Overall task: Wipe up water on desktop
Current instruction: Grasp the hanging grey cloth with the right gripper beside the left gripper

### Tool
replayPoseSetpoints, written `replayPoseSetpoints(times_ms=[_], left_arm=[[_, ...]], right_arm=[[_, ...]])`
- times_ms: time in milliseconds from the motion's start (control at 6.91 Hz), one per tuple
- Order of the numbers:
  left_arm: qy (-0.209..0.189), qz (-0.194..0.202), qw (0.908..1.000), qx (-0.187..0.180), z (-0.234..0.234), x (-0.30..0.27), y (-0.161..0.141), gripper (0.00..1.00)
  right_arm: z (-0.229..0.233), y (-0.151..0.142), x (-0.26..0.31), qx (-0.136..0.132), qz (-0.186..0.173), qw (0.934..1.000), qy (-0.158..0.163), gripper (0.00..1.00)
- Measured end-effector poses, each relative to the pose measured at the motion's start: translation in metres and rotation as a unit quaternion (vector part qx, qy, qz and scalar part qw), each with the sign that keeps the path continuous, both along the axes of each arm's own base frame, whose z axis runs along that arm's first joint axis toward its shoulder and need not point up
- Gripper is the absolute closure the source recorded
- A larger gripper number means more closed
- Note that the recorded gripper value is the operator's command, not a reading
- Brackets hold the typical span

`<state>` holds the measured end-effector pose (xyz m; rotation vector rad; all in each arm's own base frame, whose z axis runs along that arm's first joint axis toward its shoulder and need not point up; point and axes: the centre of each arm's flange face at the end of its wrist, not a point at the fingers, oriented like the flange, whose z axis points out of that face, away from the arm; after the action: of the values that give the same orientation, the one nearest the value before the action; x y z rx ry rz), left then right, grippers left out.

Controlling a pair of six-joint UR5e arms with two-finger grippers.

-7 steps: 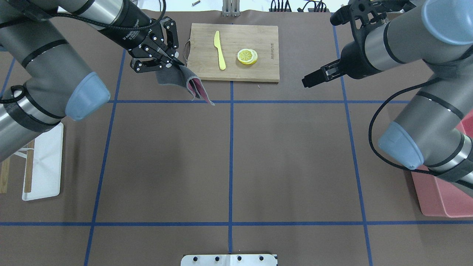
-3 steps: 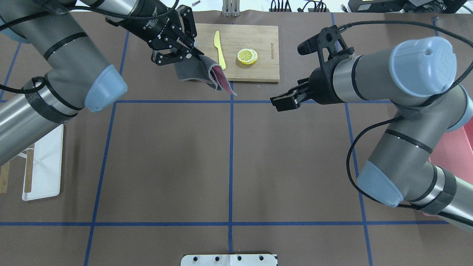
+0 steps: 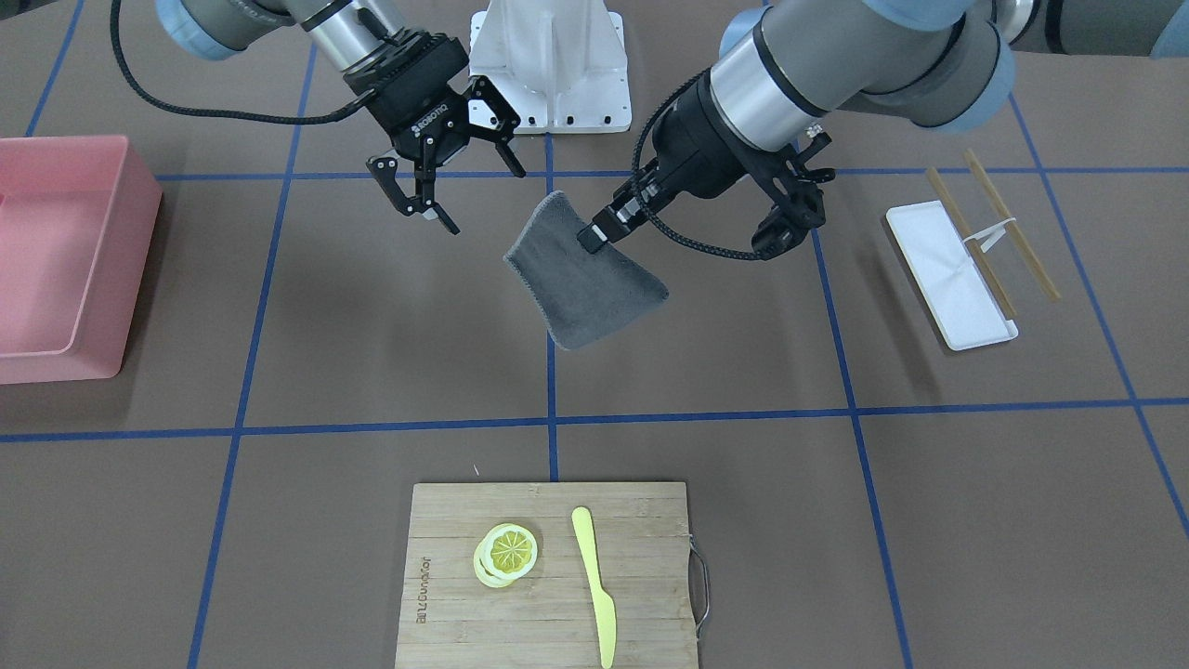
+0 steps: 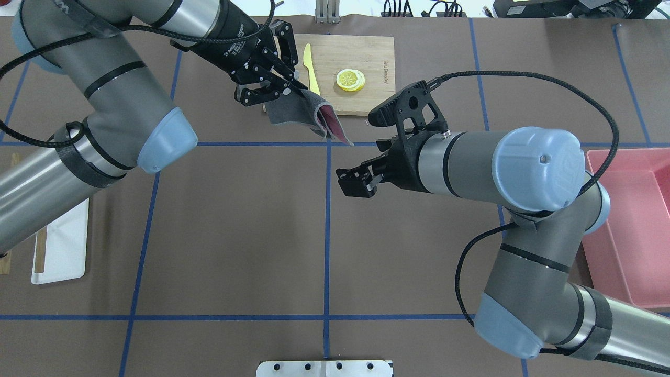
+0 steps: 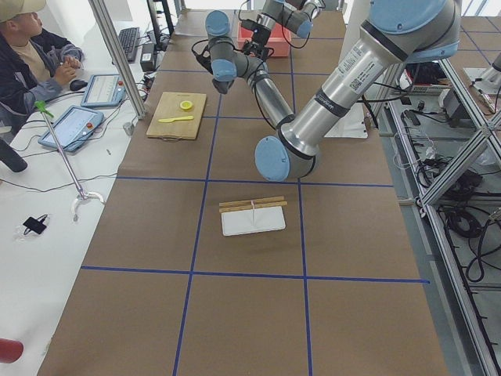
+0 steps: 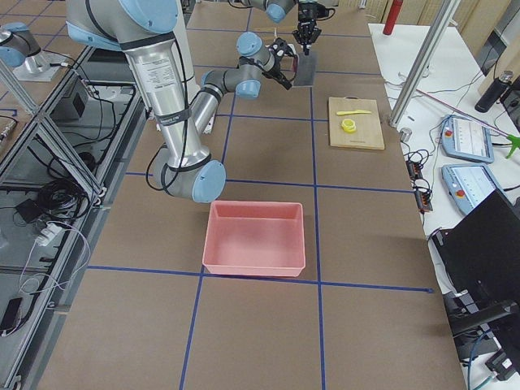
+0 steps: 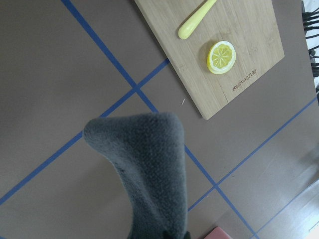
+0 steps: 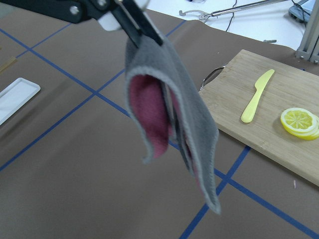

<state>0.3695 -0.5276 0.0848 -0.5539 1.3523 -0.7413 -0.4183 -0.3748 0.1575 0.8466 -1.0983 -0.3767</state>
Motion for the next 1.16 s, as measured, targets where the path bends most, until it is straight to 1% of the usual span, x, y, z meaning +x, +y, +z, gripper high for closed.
replayPoseSetpoints(times_ms=[289,723,868,1013,1157], left_arm=[[0.007,0.011,0.9999,-0.003,-0.005,0.014,0.013,1.0],[0.015,0.022,0.9996,-0.013,-0.011,0.023,0.027,1.0],[0.018,0.025,0.9994,-0.017,-0.014,0.025,0.032,1.0],[0.022,0.028,0.9992,-0.017,-0.016,0.026,0.036,1.0],[0.027,0.031,0.999,-0.015,-0.018,0.027,0.041,1.0]], right_arm=[[-0.009,0.008,-0.007,0.007,0.0,0.9999,-0.01,0.0],[-0.01,0.006,-0.008,0.008,0.013,0.9997,-0.02,0.0],[-0.01,0.007,-0.008,0.004,0.015,0.9996,-0.023,0.03],[-0.01,0.007,-0.008,0.0,0.015,0.9995,-0.026,0.41],[-0.01,0.009,-0.009,-0.015,0.017,0.9992,-0.034,0.81]])
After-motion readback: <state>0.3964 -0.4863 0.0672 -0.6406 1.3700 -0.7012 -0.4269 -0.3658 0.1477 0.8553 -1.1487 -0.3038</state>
